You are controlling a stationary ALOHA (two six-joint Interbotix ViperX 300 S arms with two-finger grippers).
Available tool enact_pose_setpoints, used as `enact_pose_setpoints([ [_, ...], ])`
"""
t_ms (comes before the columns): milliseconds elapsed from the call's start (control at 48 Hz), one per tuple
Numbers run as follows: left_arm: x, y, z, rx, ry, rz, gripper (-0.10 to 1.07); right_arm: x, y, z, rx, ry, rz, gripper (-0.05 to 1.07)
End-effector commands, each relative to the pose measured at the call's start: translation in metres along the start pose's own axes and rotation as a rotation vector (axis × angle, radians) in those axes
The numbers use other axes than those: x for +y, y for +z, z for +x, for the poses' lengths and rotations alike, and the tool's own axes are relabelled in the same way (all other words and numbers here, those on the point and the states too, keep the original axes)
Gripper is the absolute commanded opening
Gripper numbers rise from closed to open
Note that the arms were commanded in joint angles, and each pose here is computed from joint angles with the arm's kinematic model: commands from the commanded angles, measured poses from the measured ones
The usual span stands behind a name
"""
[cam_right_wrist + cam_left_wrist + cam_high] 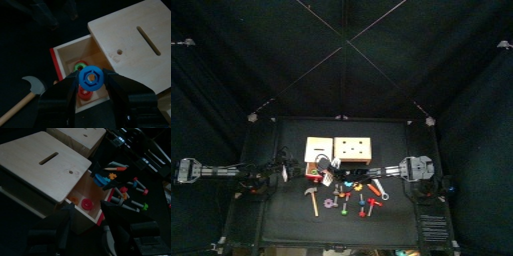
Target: Place blue nut into drawer
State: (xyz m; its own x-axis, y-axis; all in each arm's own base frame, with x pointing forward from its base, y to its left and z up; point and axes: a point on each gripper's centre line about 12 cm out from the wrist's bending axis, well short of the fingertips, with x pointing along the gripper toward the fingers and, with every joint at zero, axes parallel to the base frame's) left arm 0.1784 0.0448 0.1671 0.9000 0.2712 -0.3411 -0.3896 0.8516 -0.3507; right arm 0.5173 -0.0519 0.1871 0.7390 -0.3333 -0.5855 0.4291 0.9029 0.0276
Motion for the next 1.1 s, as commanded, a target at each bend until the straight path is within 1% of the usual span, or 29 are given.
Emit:
enact_pose_setpoints([
  [0, -0.003, 0.008, 0.002, -0.024, -0.005, -0.005, 0.84, -0.001, 0.018, -0.010, -0.043, 0.010, 0.012, 0.79],
  [167, -0.003, 0.009, 0.002, -0.025, -0.006, -0.005, 0.84, 0.000, 0.018, -0.009, -0.043, 0.011, 0.011, 0.84],
  [542, -0.003, 0.008, 0.002, -0.022, -0.005, -0.008, 0.84, 0.000, 0.018, -0.009, -0.043, 0.011, 0.015, 0.84],
  [729, -0.003, 0.009, 0.002, -0.025, -0.001, -0.023, 0.84, 0.001, 0.018, -0.010, -0.044, 0.011, 0.009, 0.84],
  [875, -0.002, 0.008, 0.002, -0.024, 0.001, -0.024, 0.84, 0.001, 0.020, -0.013, -0.049, 0.014, 0.012, 0.84],
  [1083, -0.003, 0.011, 0.002, -0.034, 0.000, -0.032, 0.84, 0.001, 0.023, -0.025, -0.059, 0.020, 0.010, 0.84],
])
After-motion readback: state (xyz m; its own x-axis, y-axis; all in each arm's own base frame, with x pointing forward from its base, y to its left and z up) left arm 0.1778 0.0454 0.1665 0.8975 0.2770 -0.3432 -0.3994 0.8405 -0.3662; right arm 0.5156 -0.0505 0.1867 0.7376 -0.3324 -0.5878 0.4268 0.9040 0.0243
